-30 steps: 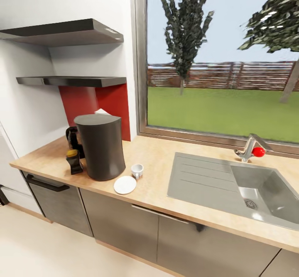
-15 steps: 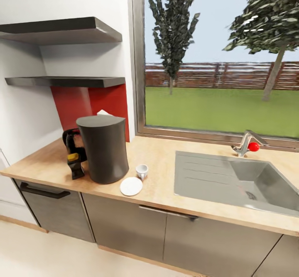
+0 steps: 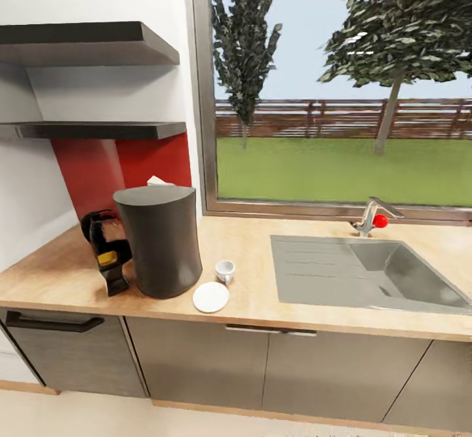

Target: Set up a coffee station on the kitchen countertop: keep the coffee maker on the countertop, move the bottle of coffee from the kitchen shelf to the counter next to the coffee maker, place a paper coffee filter on top of the coffee maker, put the saucer next to the coffee maker with the coffee cup on the saucer, and place the electric kettle next to the coffee maker.

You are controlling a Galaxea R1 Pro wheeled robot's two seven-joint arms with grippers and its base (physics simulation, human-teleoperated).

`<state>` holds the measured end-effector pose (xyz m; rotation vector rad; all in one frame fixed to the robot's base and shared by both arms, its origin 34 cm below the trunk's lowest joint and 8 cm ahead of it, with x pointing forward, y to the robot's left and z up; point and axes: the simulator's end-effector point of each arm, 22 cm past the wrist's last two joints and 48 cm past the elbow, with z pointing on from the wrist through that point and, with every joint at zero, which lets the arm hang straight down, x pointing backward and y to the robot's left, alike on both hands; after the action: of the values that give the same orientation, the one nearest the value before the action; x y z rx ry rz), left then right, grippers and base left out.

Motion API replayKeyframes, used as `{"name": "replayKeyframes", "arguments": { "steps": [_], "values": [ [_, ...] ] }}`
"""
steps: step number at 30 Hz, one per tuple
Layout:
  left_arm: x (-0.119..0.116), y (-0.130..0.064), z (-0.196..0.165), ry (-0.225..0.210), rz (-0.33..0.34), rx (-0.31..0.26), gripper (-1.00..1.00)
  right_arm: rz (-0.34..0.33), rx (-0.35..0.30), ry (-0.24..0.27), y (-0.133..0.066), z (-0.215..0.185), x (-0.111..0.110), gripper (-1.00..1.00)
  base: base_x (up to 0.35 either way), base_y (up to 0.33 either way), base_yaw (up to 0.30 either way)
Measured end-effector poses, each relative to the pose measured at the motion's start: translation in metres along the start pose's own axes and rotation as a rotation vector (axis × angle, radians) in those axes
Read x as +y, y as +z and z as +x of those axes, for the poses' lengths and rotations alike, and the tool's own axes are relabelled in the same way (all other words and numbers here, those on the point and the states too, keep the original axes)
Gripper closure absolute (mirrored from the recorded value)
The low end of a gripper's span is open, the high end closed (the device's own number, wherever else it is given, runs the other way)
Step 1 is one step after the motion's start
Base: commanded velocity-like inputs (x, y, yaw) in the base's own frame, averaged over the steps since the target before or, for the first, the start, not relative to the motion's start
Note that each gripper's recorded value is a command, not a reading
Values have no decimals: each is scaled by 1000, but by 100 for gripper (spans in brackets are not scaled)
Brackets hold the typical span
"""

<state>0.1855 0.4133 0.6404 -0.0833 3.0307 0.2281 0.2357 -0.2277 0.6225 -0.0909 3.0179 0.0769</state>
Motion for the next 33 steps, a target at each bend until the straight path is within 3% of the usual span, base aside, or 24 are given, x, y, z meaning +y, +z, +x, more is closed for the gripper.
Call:
{"name": "replayKeyframes", "arguments": {
  "steps": [20,23,24,25,33],
  "values": [
    [0,0,0,-4,0,-1,-100,1,-1,4,0,-1,0,-100,-126,307,-262],
    [-1,0,0,-2,1,0,-100,2,-1,16,0,-1,0,-100,-244,224,-66],
    [-1,0,0,-3,0,-1,-100,1,-3,55,0,-1,0,-100,-221,200,-9],
    [-1,0,0,-4,0,-1,-100,1,-3,63,0,-1,0,-100,-213,194,-6],
    [-2,0,2,4,3,2,-100,-17,-25,77,0,-11,9,-100,-96,87,-1]
  ]
}}
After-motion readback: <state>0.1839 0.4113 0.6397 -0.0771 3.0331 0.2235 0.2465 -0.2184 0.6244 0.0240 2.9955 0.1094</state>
